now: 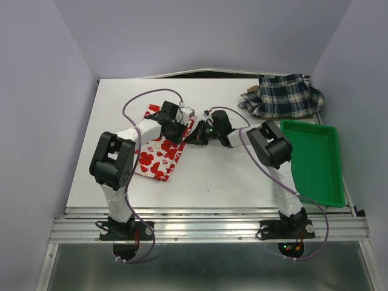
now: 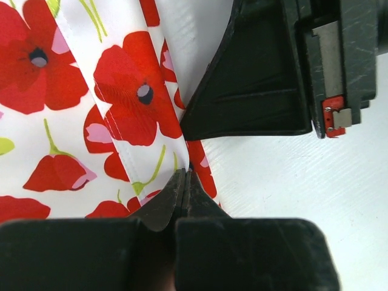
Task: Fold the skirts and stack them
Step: Fold the skirt
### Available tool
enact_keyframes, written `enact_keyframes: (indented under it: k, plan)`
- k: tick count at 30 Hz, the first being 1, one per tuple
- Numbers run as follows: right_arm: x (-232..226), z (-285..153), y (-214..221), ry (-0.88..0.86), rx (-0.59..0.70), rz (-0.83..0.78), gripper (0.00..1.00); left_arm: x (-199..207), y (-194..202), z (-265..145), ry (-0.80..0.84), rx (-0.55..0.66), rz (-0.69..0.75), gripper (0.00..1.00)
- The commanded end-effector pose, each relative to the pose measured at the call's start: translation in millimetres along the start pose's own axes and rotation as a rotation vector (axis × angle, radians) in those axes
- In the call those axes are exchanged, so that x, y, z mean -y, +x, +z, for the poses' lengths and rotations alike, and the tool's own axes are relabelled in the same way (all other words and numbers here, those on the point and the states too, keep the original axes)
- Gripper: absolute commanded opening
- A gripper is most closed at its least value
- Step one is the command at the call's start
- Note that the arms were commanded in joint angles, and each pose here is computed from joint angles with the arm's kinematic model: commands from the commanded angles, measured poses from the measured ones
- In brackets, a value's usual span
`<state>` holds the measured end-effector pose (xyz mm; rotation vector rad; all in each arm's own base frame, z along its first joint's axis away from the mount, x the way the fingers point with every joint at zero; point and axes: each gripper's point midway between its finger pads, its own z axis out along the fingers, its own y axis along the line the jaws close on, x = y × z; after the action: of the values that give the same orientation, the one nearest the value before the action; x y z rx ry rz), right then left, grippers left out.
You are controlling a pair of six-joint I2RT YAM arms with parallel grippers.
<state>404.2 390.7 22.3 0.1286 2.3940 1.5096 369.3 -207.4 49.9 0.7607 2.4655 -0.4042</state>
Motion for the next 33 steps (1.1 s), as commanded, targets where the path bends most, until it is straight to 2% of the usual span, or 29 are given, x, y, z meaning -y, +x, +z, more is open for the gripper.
enact_keyframes:
  k: [1,9,11,13,14,15,18,23,33]
  plan:
    - [50.0,5.5,21.0,0.143,-0.02,0.045,0.01,7.9,-5.6,4.1,0.036,0.0,-0.01,0.0]
    - [47.4,2.5,23.1,0.137,-0.026,0.035,0.01,7.2,-5.0,20.8,0.049,-0.013,-0.032,0.0]
    - [44.1,1.0,24.4,0.129,-0.034,0.035,0.05,7.2,-4.3,22.5,0.051,-0.016,-0.032,0.0]
    - [38.6,-4.8,27.8,0.121,-0.041,0.031,0.2,6.4,-0.1,24.1,0.051,-0.027,-0.032,0.0]
    - [39.0,-10.5,21.6,0.123,-0.024,0.026,0.32,6.4,2.3,23.2,0.054,-0.031,-0.03,0.0]
    - [28.4,-15.7,17.8,0.113,-0.008,0.01,0.38,6.0,3.4,22.4,0.053,-0.031,-0.029,0.0]
    - [27.5,-27.0,6.0,0.126,0.044,0.021,0.46,6.4,6.5,21.3,0.059,-0.028,-0.027,0.0]
    - [21.7,-18.5,-3.0,0.097,0.068,0.098,0.46,12.7,7.4,23.2,0.097,-0.02,-0.028,0.0]
    - [50.7,-2.3,-7.4,0.169,0.116,0.141,0.49,16.3,10.7,25.1,0.12,-0.025,-0.023,0.0]
